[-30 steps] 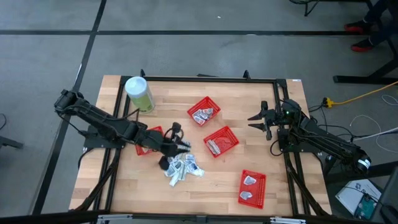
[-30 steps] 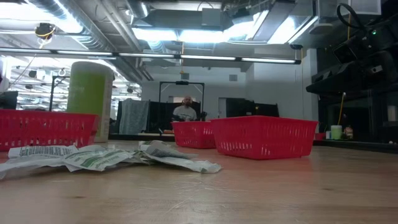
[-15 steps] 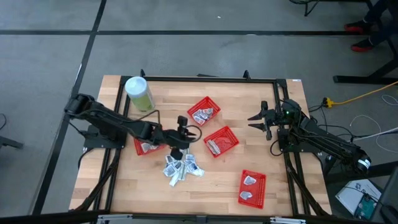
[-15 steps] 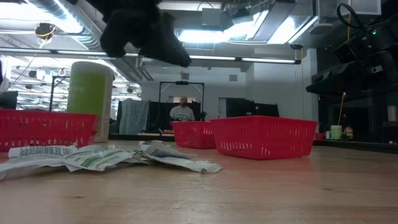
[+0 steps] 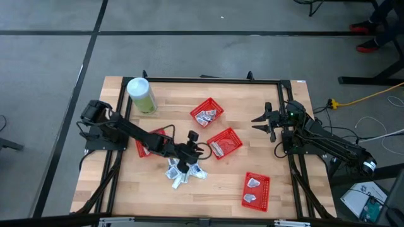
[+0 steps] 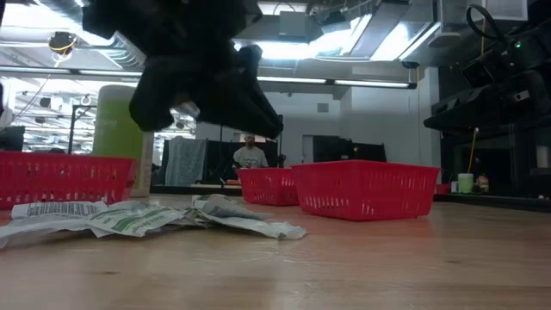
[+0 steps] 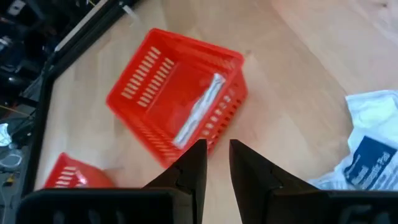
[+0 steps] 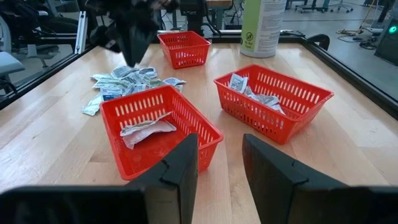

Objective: Pick & Place First Aid Supplies
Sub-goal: Put the green bandage into the red container

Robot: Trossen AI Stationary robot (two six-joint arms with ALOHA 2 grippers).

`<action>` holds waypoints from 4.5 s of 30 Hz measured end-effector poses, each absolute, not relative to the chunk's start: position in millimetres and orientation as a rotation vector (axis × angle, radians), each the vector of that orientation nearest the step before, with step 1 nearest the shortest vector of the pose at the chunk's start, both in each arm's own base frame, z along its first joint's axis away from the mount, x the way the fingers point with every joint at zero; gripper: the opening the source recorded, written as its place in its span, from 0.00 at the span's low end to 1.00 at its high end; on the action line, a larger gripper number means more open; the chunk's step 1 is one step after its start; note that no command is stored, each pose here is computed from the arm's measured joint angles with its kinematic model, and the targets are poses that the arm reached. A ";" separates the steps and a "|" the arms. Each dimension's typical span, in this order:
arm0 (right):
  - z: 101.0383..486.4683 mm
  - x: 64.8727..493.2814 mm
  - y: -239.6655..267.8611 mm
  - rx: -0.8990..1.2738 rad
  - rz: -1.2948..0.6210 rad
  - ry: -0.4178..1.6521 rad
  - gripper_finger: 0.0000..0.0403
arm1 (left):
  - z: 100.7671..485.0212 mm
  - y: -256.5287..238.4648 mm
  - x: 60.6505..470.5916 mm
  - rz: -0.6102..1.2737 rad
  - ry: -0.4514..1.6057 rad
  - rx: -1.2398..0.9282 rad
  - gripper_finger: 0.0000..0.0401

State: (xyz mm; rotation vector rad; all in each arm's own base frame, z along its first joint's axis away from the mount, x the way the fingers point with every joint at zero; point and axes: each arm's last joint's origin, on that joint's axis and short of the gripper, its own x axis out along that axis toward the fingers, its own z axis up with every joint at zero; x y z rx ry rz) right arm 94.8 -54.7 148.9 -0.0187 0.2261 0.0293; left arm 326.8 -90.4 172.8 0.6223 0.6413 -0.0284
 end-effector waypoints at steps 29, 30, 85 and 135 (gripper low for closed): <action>149.0 94.8 -54.7 -0.019 0.029 0.226 0.31 | 161.9 -78.8 347.2 0.175 0.599 0.681 0.15; 148.9 94.8 -54.7 -0.019 0.030 0.226 0.31 | 162.0 -76.7 347.6 0.186 0.601 0.678 0.15; 148.9 94.8 -54.7 -0.019 0.029 0.226 0.31 | 162.4 -67.7 303.2 0.105 0.810 0.176 0.14; 149.0 94.8 -54.7 -0.019 0.030 0.226 0.31 | 145.4 -65.4 299.0 0.216 0.919 -0.129 0.28</action>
